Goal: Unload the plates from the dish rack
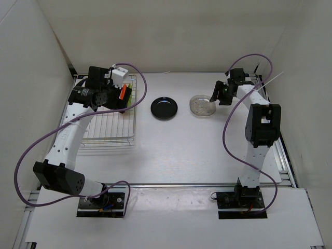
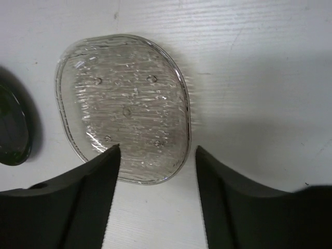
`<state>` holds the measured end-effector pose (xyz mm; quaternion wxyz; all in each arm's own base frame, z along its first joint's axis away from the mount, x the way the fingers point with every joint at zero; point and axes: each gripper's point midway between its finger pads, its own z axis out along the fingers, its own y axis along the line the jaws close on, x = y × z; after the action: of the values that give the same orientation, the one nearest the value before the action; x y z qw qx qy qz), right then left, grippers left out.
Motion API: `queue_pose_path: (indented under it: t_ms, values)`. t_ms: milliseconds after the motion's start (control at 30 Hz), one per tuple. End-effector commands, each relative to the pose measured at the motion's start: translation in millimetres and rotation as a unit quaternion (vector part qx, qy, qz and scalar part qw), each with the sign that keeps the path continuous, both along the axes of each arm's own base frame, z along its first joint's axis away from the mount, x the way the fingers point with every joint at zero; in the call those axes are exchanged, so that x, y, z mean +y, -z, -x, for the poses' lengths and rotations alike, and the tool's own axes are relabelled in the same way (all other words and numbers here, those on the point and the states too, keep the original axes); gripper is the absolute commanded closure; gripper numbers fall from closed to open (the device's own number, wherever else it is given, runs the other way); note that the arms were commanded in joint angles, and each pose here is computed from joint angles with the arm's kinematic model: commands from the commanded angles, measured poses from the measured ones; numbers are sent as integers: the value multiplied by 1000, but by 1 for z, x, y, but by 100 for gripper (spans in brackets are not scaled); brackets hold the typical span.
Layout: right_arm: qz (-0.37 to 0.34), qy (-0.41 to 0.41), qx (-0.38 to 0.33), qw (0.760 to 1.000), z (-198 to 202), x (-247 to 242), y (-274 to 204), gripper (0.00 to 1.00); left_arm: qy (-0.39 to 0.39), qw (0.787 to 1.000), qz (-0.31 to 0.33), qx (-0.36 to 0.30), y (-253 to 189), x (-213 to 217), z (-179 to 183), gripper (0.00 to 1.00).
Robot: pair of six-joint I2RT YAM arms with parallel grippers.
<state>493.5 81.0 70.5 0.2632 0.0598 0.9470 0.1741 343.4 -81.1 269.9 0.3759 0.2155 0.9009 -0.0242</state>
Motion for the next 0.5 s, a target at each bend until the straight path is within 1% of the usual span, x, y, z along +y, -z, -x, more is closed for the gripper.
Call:
queue_pose_path:
  t_ms: [0,33,67,100,133,167,200,233,267,300,367,400,467]
  values:
    - [-5,-5,-31,999,-14,-4,-25,34,11,1000,10,-20,-16,-1,11,0]
    - [-5,-5,-38,999,-14,-4,-34,27,11,1000,10,-20,-13,-1,10,0]
    - [-5,-5,-38,999,-14,-4,-34,25,6,1000,4,-13,-7,2,11,0]
    - [-2,2,-48,999,-17,-10,-45,20,0,1000,5,-19,-9,2,8,0]
    - [-2,7,-57,998,-17,-15,-57,19,-7,1000,5,-19,-4,4,9,0]
    - [-2,7,-57,998,-15,-15,-60,14,-14,1000,-2,-20,-1,7,7,0]
    - [-1,13,-59,998,-14,-21,-69,12,-28,999,1,-23,1,11,6,0]
    - [2,13,-73,997,-14,-26,-81,9,-42,999,3,-13,12,13,6,0]
    - [5,16,-77,997,-12,-27,-89,9,-55,998,6,-21,13,16,1,0]
    - [10,10,-80,997,-9,-28,-94,7,-63,998,7,-14,20,19,-1,0]
    - [28,-3,-89,996,0,-32,-109,6,-62,998,24,-4,30,15,-5,0]
    - [33,-10,-76,996,9,-32,-111,6,-54,998,37,7,35,12,-6,0]
    - [49,-37,-78,995,17,-30,-119,6,-55,997,58,11,36,9,-12,0]
